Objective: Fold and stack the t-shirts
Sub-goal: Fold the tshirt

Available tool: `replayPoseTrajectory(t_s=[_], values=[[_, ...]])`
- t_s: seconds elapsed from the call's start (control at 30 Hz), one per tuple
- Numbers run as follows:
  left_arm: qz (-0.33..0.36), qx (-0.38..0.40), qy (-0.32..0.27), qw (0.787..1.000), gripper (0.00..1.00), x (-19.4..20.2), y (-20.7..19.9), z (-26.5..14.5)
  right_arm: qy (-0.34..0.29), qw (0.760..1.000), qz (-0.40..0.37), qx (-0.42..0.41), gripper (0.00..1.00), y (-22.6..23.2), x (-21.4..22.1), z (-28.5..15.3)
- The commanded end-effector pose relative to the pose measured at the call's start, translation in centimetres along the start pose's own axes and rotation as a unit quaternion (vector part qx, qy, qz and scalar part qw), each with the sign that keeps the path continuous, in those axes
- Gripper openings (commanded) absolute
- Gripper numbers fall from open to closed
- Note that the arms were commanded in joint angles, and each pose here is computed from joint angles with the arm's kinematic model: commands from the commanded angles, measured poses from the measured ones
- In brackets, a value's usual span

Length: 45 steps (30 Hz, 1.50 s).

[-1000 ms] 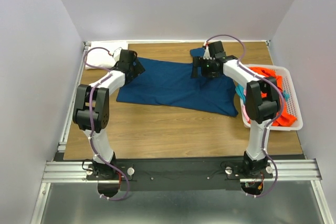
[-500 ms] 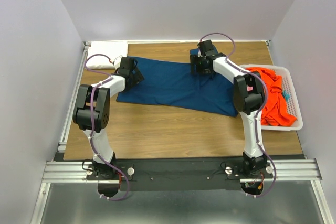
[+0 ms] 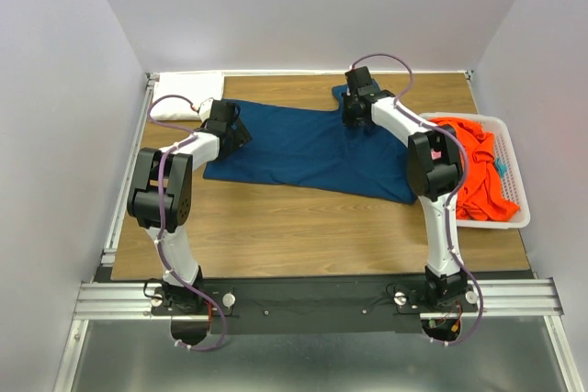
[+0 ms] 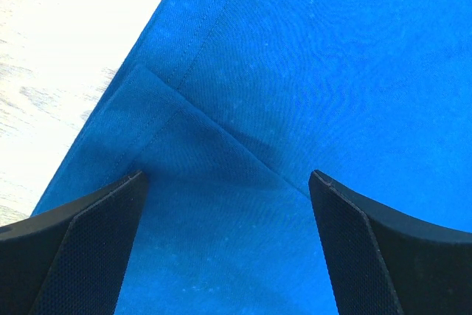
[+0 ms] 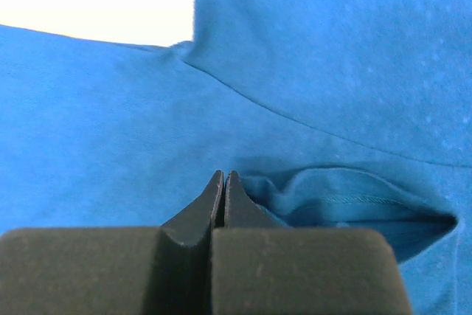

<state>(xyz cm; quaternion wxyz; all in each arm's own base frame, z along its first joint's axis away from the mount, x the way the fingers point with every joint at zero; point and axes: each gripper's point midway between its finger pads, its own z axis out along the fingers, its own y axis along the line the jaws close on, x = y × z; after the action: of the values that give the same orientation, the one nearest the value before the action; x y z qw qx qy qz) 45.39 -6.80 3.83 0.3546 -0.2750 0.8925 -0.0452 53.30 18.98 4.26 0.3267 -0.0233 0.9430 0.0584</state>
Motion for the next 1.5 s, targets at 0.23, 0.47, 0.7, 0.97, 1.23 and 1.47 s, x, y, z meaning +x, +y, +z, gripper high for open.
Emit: replayPoseTrajectory(t_s=[0.23,0.47,0.7,0.97,1.23,1.47], values=[[0.008,-0.031,0.009,0.999,0.98,0.9,1.9,-0.7,-0.014,0.999,-0.016,-0.03,0.08,3.6,-1.0,0.2],[0.006,-0.024,0.003,1.0,0.98,0.4,1.7,-1.4,-0.015,0.998,-0.019,-0.066,1.0,4.9,-1.6,-0.7],[-0.002,0.007,-0.013,1.0,0.98,-1.4,-0.2,-2.6,-0.024,0.996,-0.02,-0.088,1.0,4.8,-1.3,-6.6],[0.014,0.059,-0.026,0.998,0.98,-2.9,-4.9,-3.5,-0.012,0.999,0.023,0.039,1.0,-1.6,4.4,-10.4],[0.03,0.05,0.007,0.998,0.98,-0.5,-5.2,-1.1,0.057,0.995,0.018,0.075,1.0,-4.1,11.7,-9.2],[0.04,0.012,0.048,0.998,0.98,3.9,-1.2,-1.1,0.086,0.994,0.019,0.057,1.0,-4.0,14.6,-8.7]])
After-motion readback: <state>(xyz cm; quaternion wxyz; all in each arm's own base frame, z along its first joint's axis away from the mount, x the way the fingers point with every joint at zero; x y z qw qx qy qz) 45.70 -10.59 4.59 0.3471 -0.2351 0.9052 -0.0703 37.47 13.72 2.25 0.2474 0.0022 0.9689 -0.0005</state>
